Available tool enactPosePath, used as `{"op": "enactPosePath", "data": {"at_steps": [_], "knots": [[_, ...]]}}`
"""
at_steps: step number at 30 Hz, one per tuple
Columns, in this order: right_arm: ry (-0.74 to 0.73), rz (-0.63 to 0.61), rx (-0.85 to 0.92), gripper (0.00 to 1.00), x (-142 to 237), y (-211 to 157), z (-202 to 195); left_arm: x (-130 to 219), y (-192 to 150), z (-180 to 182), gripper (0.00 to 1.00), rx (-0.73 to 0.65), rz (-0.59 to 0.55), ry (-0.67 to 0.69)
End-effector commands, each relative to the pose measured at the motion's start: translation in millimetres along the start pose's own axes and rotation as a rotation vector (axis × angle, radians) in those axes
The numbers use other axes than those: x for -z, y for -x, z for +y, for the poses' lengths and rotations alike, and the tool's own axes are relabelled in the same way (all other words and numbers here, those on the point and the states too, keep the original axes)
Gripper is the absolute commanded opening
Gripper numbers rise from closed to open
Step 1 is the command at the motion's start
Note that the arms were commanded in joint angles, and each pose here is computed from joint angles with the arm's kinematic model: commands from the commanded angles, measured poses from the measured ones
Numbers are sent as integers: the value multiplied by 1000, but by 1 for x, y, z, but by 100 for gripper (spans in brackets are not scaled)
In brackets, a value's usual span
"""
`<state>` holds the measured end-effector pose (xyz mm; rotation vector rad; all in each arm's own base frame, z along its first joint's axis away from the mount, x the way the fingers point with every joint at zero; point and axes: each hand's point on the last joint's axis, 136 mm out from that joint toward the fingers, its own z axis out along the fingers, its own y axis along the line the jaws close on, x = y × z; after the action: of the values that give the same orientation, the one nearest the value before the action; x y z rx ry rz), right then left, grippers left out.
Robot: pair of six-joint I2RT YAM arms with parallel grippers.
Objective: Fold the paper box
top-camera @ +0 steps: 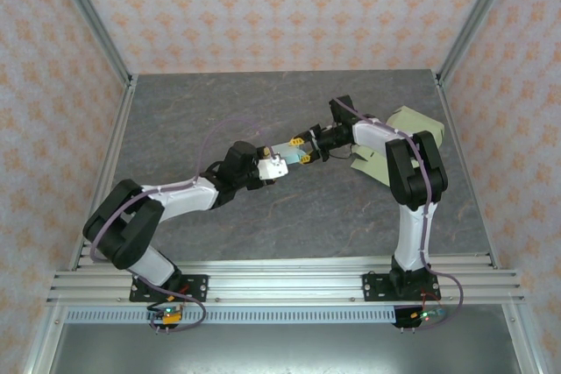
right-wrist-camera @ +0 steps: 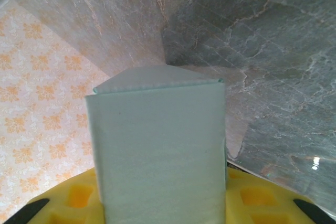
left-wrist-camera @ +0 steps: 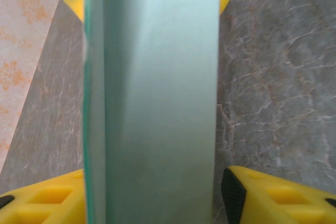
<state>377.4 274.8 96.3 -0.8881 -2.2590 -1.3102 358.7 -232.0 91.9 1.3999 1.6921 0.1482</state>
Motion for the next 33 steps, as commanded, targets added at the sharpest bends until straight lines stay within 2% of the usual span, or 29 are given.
{"op": "enactPosePath", "data": {"at_steps": [1,5,9,12,17,21,24,27,30,33], "knots": [[17,38,-71,26,0,-15,5,-10,-8,3,57,-8,39,13],[7,31,-67,31,0,-13,0,-7,0,6,48,-4,36,-14],[10,-19,-21,52,8,-8,3,7,8,1,47,5,49,-113],[69,-98,51,62,23,0,18,11,3,-6,47,32,99,-193],[170,-252,261,68,56,8,48,22,-8,-19,47,100,212,-367],[244,-415,391,69,84,24,52,31,-20,-16,47,149,295,-497],[104,-570,681,70,97,27,38,32,-30,-16,47,131,341,-555],[-46,-652,1006,71,102,16,25,32,-35,-15,48,111,373,-587],[-142,-634,1300,71,92,-5,17,28,-30,-13,50,119,346,-605],[-193,-561,1444,67,74,-17,10,21,-29,-9,50,128,331,-606]]}}
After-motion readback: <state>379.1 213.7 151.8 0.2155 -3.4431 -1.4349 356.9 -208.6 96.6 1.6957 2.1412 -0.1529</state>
